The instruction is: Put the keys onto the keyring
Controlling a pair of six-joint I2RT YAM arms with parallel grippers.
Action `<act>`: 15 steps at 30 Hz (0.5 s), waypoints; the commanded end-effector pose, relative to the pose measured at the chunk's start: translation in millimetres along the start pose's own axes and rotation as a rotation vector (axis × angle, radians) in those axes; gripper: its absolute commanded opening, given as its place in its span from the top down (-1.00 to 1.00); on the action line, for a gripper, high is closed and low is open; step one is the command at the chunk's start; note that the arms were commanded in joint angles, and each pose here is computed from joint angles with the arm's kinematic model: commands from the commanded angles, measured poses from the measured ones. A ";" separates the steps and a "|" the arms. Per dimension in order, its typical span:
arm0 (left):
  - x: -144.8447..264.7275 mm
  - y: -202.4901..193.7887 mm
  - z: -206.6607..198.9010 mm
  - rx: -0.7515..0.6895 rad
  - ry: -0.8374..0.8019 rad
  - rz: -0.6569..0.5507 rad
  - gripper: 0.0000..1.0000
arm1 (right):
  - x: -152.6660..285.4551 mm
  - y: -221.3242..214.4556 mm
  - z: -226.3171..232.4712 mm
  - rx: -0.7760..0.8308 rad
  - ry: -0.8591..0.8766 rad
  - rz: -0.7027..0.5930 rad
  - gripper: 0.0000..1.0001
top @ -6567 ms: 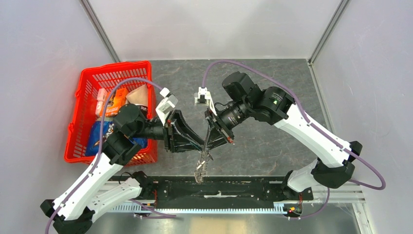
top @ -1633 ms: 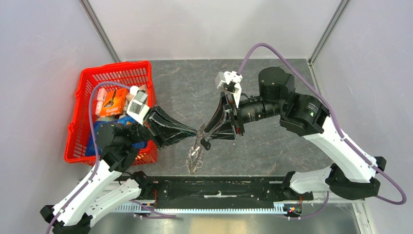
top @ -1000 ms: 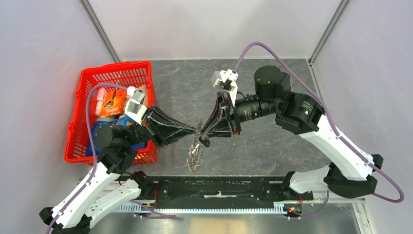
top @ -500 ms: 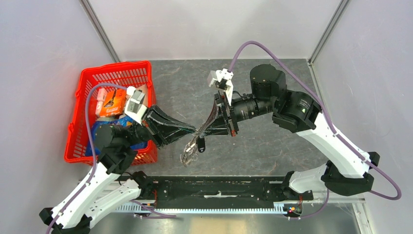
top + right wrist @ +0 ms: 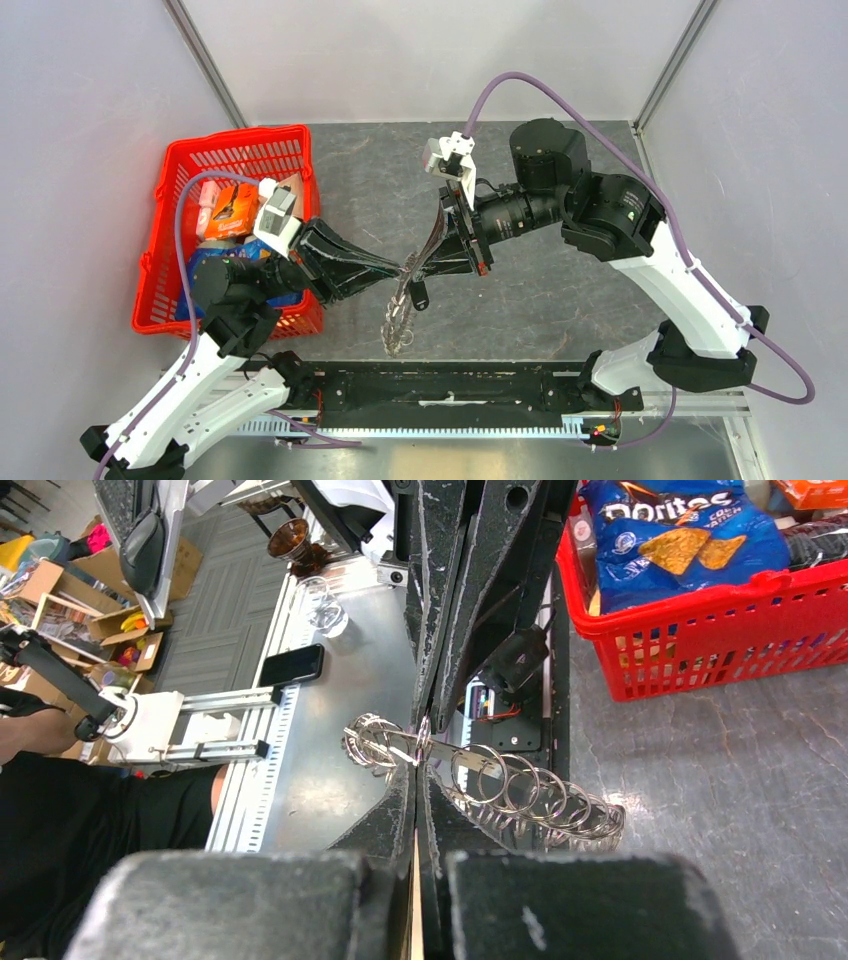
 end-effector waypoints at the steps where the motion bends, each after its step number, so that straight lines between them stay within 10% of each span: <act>1: 0.4 0.5 -10.2 -0.051 -0.046 0.031 0.95 | 9.2 23.1 13.5 0.059 0.054 -0.056 1.00; 15: 3.9 -4.4 -17.1 -0.075 -0.083 0.072 0.96 | 6.5 25.4 14.7 -0.018 0.092 -0.001 1.00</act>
Point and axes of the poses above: each gripper's point midway between its finger pads, its own x axis back along the fingers, its own z axis along the line the jaws close on, y = z × x, the point moved 5 cm from there along x, back along the fingers, and after that the axes turned 15 degrees about x, right-handed, at the moved point
